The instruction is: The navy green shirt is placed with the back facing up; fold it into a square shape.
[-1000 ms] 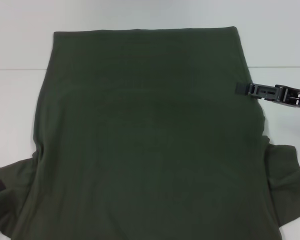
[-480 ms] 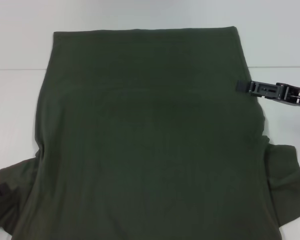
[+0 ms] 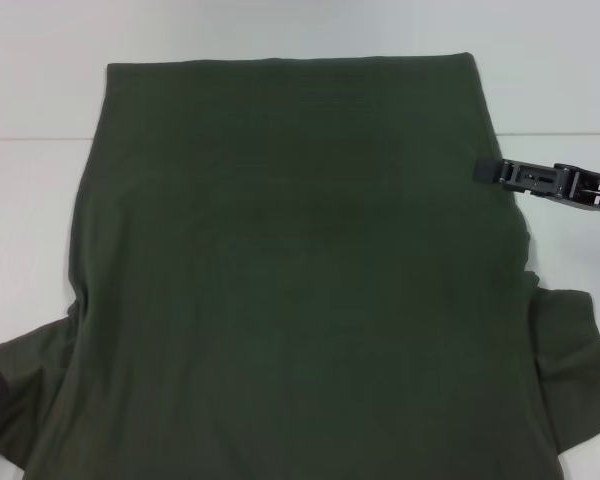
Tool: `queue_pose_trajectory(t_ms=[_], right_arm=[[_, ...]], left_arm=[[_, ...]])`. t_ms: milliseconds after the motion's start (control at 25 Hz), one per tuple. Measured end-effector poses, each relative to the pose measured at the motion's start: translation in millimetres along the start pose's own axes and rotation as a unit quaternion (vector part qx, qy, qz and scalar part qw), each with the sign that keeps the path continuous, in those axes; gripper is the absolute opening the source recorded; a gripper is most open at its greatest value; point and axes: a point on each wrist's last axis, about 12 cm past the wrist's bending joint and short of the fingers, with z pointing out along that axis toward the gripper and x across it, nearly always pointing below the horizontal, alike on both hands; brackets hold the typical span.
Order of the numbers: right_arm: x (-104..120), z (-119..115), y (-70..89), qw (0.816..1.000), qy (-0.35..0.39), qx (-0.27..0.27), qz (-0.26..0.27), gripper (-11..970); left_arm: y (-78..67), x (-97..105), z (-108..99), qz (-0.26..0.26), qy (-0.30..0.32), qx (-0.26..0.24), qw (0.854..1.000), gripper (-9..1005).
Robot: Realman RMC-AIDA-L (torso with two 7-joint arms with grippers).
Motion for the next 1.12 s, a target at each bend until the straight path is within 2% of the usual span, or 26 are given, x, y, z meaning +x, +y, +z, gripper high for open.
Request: queue_pose_trajectory(t_ms=[240,480,760,1080,1120], right_arm=[[1.0,-0.6,-0.6,1.000,0.000,0.001,0.002,942],[1.5,-0.6,-1.1,1.000,0.000,0.001,0.004,942],[1.8,-2.4,-2.4,1.000,-0.001,0.003,0.005,942],[2.9,-3.6,-3.6,1.000,-0.001,0.005,0.007,942],[3.1,-3.7,-3.8,1.000,-0.001,0.005,0.007,942]], left_arm=[[-4.0,-6.0,2.0,0.003,0.007,0.010,1.000,171],[-8.7,-30.7,-1.2,-0.010,0.022,0.012,1.000,18],[-8.2,-57.1,-8.3,-0.025,0.040,-0.023,0.999,18],[-8.6,-73.4,-16.6,-0.023,0.049,-0.050,0.997,17],[-9.6,-82.5,-19.5,-0.016,0.055,-0.062,0.996,17]])
